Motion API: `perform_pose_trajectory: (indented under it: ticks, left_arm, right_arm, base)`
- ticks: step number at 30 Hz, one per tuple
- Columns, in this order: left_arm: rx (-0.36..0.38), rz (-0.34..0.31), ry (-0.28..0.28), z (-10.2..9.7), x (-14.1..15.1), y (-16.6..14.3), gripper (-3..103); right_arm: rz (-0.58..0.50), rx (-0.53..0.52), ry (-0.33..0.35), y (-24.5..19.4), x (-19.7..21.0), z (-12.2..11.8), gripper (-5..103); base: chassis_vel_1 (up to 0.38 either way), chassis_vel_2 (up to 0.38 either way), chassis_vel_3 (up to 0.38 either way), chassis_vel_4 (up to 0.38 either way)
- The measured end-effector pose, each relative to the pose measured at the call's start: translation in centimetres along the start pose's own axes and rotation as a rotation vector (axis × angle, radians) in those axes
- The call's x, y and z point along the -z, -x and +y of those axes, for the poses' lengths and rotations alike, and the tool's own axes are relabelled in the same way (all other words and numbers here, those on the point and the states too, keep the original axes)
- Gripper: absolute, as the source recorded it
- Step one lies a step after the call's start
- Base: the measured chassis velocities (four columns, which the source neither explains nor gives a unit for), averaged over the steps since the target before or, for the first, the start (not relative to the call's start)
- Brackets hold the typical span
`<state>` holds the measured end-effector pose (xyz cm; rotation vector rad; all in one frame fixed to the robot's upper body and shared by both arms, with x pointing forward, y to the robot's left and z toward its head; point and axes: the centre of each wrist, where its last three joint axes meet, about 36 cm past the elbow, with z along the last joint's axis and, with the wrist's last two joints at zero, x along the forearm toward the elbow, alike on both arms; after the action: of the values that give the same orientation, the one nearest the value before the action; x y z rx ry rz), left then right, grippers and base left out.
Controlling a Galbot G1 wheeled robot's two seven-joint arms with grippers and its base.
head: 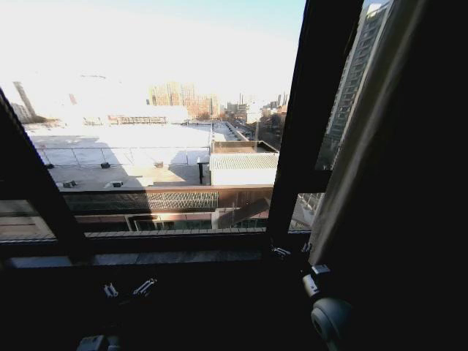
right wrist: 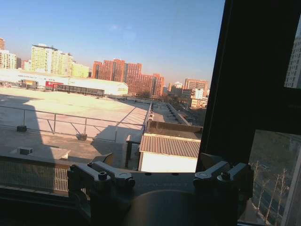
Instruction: Open the curtains by pulling them apart, changing their state from closed to fully open.
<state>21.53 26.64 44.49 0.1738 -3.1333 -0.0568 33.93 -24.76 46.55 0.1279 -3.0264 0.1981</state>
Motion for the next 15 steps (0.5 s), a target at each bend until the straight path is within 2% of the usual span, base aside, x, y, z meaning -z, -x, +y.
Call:
perform_pose_trajectory:
  ticks: [15]
  left_arm:
    - [0.002, 0.001, 0.007, 0.14, 0.18, -0.40, 100]
  right_arm:
    - [-0.003, 0.003, 0.002, 0.02, -0.06, 0.14, 100]
  base:
    - [0.353, 0.348, -0.363, -0.352]
